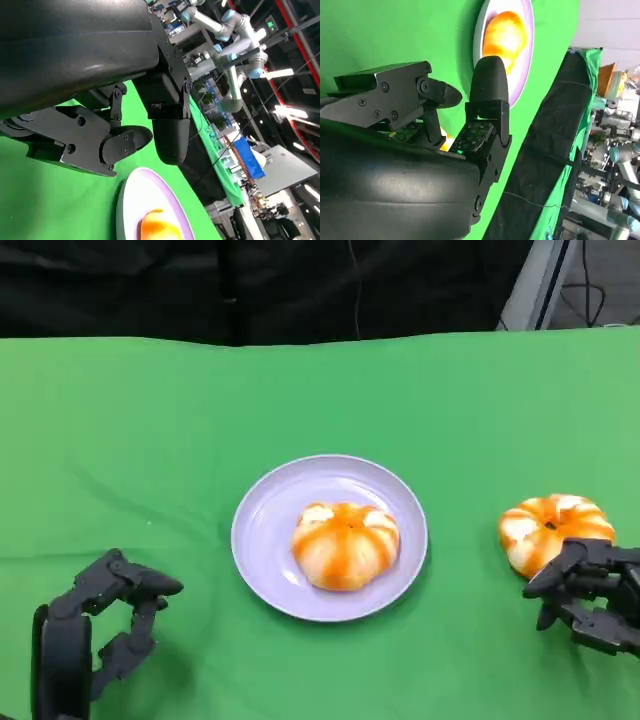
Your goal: Grasp the bread from the table and place it into the plate.
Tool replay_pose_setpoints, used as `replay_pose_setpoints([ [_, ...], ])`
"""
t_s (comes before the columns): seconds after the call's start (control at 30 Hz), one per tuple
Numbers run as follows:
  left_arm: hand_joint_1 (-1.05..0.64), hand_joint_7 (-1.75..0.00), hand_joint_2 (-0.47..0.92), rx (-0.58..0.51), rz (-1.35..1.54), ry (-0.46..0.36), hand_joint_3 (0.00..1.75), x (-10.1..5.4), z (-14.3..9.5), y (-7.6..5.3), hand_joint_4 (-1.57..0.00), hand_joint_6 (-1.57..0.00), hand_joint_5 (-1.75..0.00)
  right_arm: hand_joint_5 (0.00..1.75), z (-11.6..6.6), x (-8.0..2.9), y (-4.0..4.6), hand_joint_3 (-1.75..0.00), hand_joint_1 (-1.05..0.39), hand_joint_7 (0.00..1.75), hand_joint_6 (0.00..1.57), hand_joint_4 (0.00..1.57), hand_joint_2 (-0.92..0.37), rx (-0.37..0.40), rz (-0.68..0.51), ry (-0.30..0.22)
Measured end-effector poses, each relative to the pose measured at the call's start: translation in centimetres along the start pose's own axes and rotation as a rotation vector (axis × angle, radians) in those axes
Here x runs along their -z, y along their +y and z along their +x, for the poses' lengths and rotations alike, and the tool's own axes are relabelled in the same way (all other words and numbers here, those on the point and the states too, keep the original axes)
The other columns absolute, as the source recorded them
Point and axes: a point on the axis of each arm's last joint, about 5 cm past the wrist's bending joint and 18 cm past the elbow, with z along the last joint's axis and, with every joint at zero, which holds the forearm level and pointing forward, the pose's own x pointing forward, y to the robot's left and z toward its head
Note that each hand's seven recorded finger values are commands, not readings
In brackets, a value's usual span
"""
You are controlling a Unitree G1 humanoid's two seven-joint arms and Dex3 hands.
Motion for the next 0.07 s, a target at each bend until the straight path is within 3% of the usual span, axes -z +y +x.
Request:
replay_pose_setpoints([
  [0.07, -0.08, -1.24, 0.76, 0.003, 0.0, 0.0, 0.74, 0.0, 0.0, 0.0, -0.74, -0.8, -1.44, 1.39, 0.02, -0.01, -0.01, -0.56, 0.06, 0.9, 0.96, 0.87, -0.86, 0.0, 0.0, 0.0],
])
